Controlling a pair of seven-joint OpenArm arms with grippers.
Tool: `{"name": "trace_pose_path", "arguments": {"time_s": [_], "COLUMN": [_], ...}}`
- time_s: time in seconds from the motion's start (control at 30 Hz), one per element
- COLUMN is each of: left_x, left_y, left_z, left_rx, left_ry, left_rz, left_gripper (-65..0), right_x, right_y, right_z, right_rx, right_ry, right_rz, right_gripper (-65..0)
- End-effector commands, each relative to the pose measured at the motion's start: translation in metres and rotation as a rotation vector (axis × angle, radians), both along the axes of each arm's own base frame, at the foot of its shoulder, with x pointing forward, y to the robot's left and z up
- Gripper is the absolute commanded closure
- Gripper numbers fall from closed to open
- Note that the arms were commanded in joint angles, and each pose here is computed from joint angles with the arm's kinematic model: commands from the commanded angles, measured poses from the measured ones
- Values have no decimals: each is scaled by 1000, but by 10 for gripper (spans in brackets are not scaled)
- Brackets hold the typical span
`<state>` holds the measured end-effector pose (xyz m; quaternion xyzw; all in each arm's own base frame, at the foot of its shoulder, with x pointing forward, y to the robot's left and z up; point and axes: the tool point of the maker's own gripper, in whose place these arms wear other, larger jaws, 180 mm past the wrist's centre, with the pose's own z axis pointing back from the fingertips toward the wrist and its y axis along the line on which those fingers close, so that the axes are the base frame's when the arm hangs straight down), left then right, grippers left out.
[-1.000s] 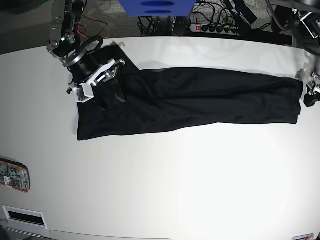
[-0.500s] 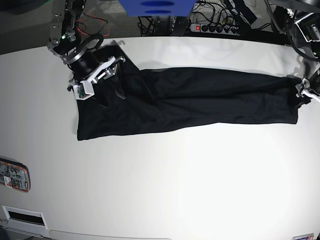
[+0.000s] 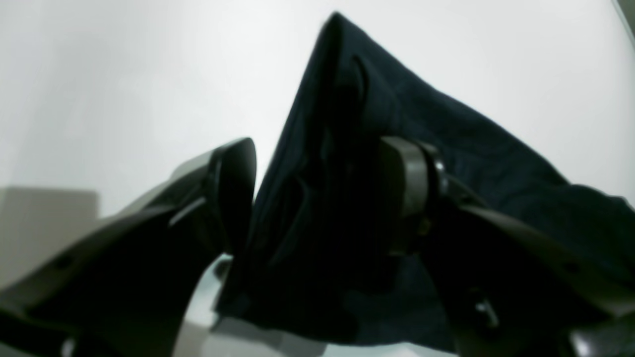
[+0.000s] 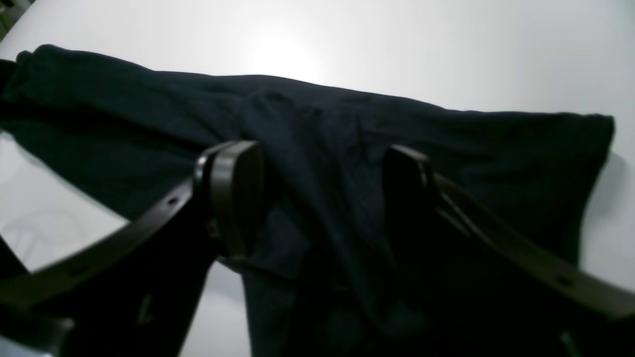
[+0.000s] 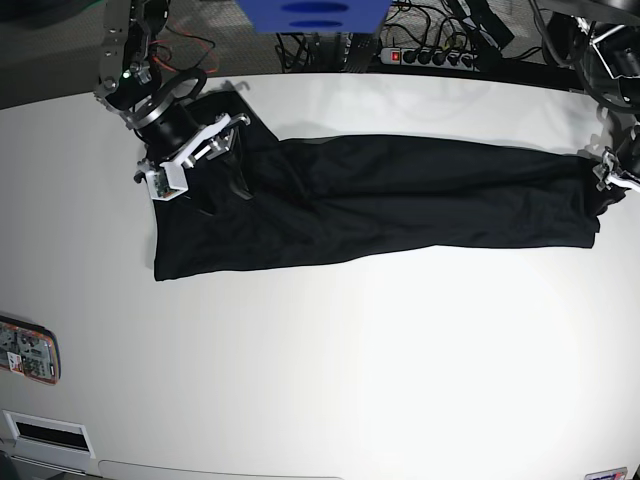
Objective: Fold the T-shirt properly
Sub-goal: 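Release the shirt end with the left gripper and regrasp its corner, then lift the shirt end with the left gripper and fold it toward the right gripper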
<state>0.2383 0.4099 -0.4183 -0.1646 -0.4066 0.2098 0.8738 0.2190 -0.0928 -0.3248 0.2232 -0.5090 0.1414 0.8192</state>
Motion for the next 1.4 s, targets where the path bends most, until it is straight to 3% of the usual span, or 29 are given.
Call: {"name": "trace_pose_path", "arguments": {"time_s": [0.0,0.37,0.57,0.63,0.87,1.0,1.2,1.37], "left_x": [2,-1,0,0,3,19,30,29], "left_y": [1,-42,-43,-41,-30,-15,13,15], "left_z": [1,-26,-27,-25,-17,-1,22,28], "left_rx": [28,-67,-69,-65,-40,6,112,137], "left_ry": [30,43,42,39,28,-58,-77,-77], "left_rz": [-34,-49,-50,-47,-41,-5,-17,-35], "left_gripper": [-350,-346,-339,-297,0,0,0,0], "right_x": [5,5,5,5,5,5,5,4], "right_y": [-1,-1,-1,-1,1,1,-1,2], "right_z": [14,14,14,14,14,14,14,14], "right_rx": [21,21,21,21,23,22,21,23], "right_ry": [-53,-53,-53,-53,-52,-52,-51,-50], "right_rz": [-3,-3,-3,-3,1,0,-3,3], "right_gripper": [-369,-369,-369,-369,-369,-369,-369,-369]}}
